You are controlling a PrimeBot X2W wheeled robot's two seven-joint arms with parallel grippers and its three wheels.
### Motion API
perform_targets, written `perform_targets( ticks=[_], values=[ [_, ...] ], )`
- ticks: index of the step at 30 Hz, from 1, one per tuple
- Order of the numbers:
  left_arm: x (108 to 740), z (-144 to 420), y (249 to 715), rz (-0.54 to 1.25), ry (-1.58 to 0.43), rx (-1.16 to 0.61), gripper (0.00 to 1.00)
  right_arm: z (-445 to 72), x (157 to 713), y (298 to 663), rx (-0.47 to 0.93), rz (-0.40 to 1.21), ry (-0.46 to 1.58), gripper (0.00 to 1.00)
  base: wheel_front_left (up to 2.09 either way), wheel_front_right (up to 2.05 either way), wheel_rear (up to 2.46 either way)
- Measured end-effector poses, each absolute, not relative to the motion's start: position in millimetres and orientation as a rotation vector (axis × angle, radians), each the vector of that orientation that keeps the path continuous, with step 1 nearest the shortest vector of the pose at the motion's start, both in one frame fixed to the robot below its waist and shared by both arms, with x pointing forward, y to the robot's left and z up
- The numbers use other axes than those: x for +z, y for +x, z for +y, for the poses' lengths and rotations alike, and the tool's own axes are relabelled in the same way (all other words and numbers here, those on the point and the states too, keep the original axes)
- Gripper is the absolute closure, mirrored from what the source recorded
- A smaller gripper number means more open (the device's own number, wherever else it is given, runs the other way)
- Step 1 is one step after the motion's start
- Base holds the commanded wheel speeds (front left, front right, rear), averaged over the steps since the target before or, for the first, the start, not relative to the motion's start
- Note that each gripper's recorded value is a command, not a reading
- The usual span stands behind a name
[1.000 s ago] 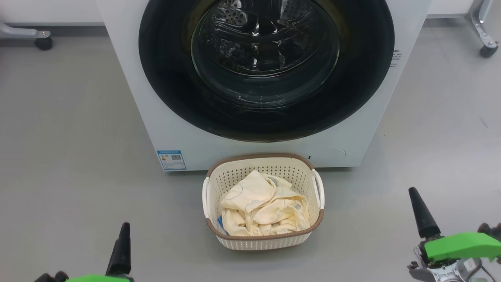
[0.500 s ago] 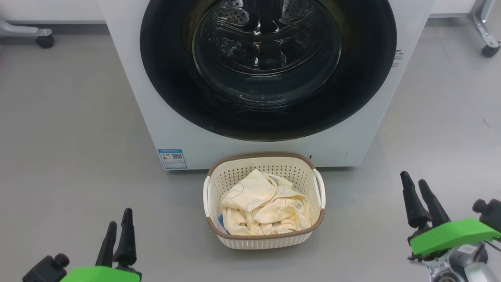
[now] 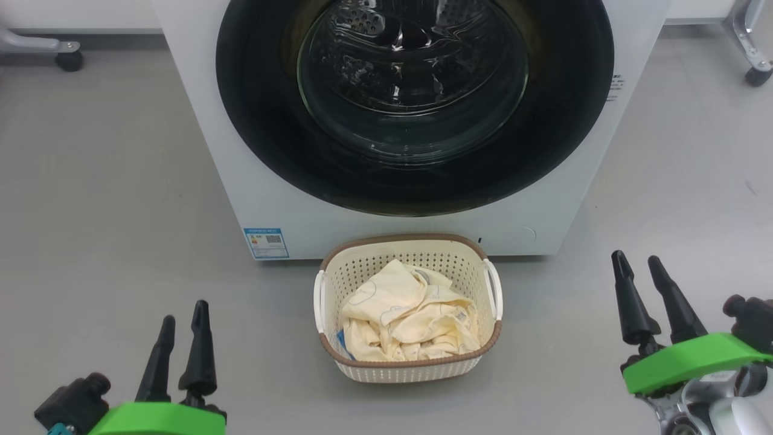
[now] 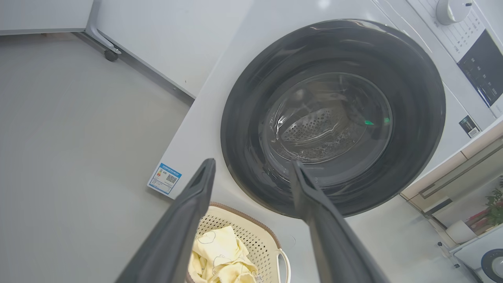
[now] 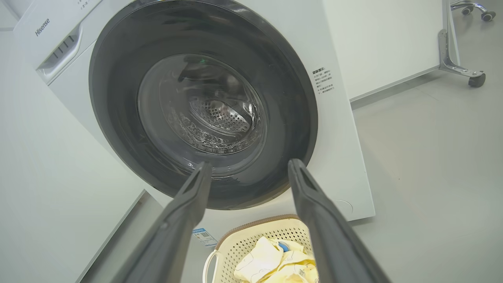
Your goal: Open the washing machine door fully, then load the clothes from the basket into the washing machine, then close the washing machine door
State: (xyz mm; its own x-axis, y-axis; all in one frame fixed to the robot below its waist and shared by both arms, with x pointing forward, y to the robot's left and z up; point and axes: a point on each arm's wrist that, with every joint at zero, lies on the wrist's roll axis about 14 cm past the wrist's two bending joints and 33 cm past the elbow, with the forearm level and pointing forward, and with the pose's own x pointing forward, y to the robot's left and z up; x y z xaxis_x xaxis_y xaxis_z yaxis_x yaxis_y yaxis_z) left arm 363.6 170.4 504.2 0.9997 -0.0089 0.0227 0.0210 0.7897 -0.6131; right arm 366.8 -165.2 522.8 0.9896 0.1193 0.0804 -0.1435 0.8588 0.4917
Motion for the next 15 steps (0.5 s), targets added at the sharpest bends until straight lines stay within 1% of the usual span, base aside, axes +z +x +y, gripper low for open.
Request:
perform_targets(
  ticks=[15],
  values=[
    [518.2,166.6,365.4,-0.077,-0.453,-0.051,0.0,-156.9,531.3,366.8,0.197,-0.092,0.31,0.0,0.0,0.0,0.0]
  ],
)
